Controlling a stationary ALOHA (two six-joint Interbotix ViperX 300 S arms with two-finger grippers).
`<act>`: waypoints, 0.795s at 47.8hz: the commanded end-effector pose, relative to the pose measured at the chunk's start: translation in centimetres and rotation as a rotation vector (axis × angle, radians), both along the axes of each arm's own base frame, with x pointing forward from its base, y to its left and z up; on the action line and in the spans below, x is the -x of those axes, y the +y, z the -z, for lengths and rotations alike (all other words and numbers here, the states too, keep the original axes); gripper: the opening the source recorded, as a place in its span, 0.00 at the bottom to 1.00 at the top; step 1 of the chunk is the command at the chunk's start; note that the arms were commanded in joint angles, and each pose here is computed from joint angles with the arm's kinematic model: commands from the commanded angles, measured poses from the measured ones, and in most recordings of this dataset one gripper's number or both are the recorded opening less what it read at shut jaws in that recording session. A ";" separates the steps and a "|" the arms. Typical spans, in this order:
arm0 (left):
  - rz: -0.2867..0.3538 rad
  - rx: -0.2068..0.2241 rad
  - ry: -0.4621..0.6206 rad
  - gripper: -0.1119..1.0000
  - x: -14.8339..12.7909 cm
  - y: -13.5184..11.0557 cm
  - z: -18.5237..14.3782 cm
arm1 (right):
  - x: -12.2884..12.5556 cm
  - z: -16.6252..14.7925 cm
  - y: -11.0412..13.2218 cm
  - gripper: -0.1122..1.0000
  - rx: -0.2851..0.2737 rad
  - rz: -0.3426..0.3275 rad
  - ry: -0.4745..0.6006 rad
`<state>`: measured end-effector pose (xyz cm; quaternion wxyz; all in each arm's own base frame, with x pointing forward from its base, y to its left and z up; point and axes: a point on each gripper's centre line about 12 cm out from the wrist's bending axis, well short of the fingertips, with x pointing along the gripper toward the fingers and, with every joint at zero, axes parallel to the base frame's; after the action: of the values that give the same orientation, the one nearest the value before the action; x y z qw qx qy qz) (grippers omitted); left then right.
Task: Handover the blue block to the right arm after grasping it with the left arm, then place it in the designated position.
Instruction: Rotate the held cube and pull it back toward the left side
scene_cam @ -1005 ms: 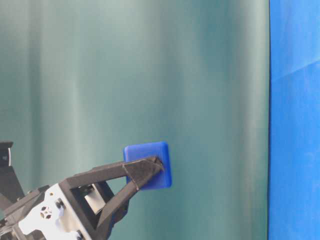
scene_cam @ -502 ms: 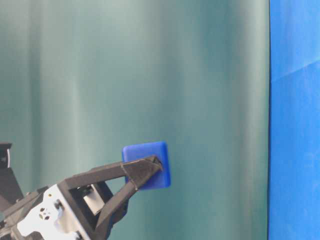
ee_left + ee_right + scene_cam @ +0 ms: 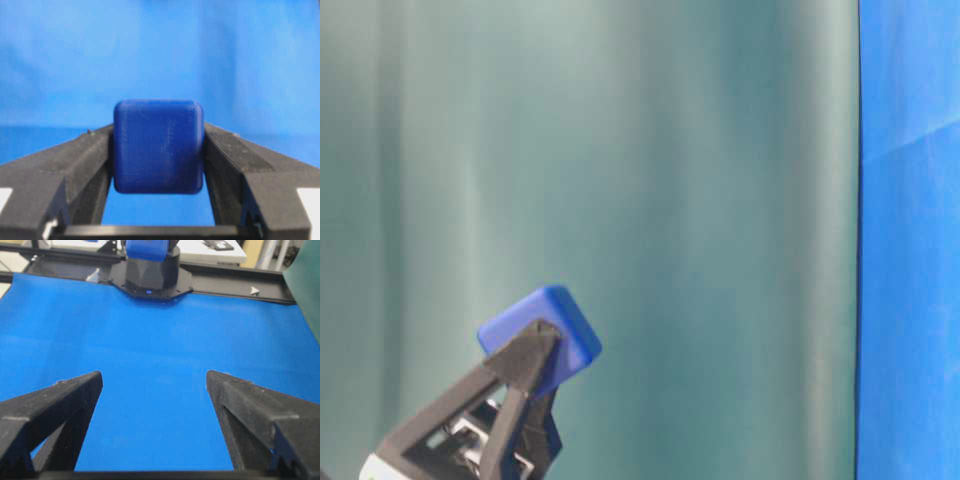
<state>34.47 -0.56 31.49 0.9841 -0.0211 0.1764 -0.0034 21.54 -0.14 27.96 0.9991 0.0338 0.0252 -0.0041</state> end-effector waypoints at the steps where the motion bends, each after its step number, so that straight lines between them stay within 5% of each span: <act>1: -0.007 0.001 -0.132 0.52 0.9 0.3 -1.1 | -0.3 -1.3 0.1 0.98 -0.003 -0.003 -0.038; 10: -0.005 0.001 -0.239 0.52 1.8 0.3 -0.5 | -0.3 -1.4 0.1 0.98 -0.001 -0.003 -0.040; 29: -0.007 0.007 -0.239 0.52 1.9 0.3 -0.3 | -0.4 -1.7 0.1 0.98 0.000 -0.003 -0.048; 34: -0.009 0.007 -0.239 0.52 1.9 0.4 -0.3 | -0.6 -2.1 0.2 0.98 0.045 -0.013 -0.052; 38: -0.010 0.007 -0.239 0.52 2.0 0.4 -0.3 | -0.8 -3.1 0.6 0.98 0.145 -0.038 -0.062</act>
<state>32.67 -0.28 30.62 0.9968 -0.0236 0.0767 -0.0033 21.91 0.07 29.17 0.9999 -0.0010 0.0131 0.0038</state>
